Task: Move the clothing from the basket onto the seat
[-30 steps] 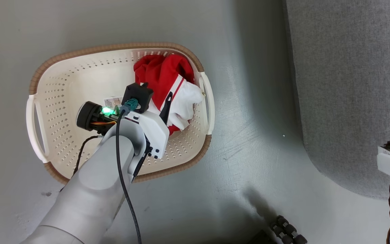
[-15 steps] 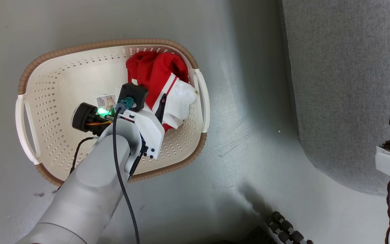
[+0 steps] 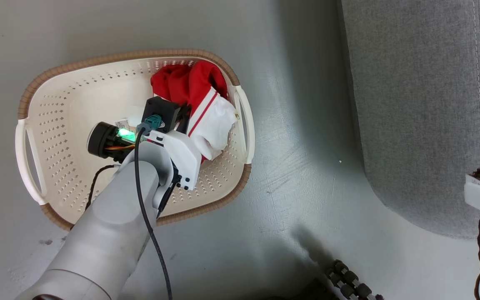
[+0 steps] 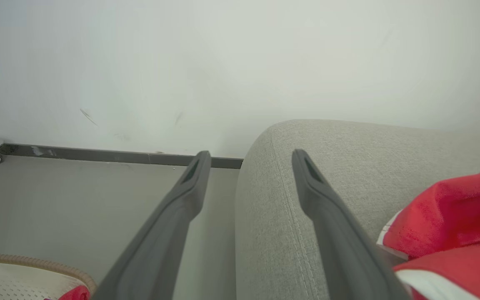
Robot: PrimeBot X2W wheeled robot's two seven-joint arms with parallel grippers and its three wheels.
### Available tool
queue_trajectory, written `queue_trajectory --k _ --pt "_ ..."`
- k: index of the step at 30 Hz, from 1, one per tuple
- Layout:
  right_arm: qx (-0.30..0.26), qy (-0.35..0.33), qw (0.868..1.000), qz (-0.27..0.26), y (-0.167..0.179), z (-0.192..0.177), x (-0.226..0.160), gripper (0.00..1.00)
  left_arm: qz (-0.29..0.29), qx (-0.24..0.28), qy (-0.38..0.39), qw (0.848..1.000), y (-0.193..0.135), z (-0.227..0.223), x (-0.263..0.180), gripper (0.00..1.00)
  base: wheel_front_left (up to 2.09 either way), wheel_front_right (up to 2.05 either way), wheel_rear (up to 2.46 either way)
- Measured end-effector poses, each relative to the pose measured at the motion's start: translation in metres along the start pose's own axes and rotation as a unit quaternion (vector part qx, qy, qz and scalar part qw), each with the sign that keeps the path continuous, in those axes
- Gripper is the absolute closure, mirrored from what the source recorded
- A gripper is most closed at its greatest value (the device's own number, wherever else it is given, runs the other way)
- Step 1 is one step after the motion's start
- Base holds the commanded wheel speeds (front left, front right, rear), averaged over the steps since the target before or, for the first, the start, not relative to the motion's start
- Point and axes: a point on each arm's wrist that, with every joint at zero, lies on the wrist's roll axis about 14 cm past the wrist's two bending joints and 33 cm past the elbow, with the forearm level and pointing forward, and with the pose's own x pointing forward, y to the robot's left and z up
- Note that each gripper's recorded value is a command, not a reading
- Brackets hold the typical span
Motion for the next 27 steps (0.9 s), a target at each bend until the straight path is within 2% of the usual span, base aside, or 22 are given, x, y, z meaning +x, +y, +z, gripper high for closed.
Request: queue_trajectory --k 15,27 --pt "0.016 -0.037 0.999 0.012 0.009 0.018 0.006 0.00 0.007 -0.028 -0.044 0.999 0.006 0.026 -0.012 1.00 0.00 0.00 0.00" --pt "0.042 -0.065 0.996 0.035 0.026 0.034 0.010 0.00 0.026 -0.040 -0.109 0.993 0.017 0.072 -0.034 1.00 0.00 0.00 0.00"
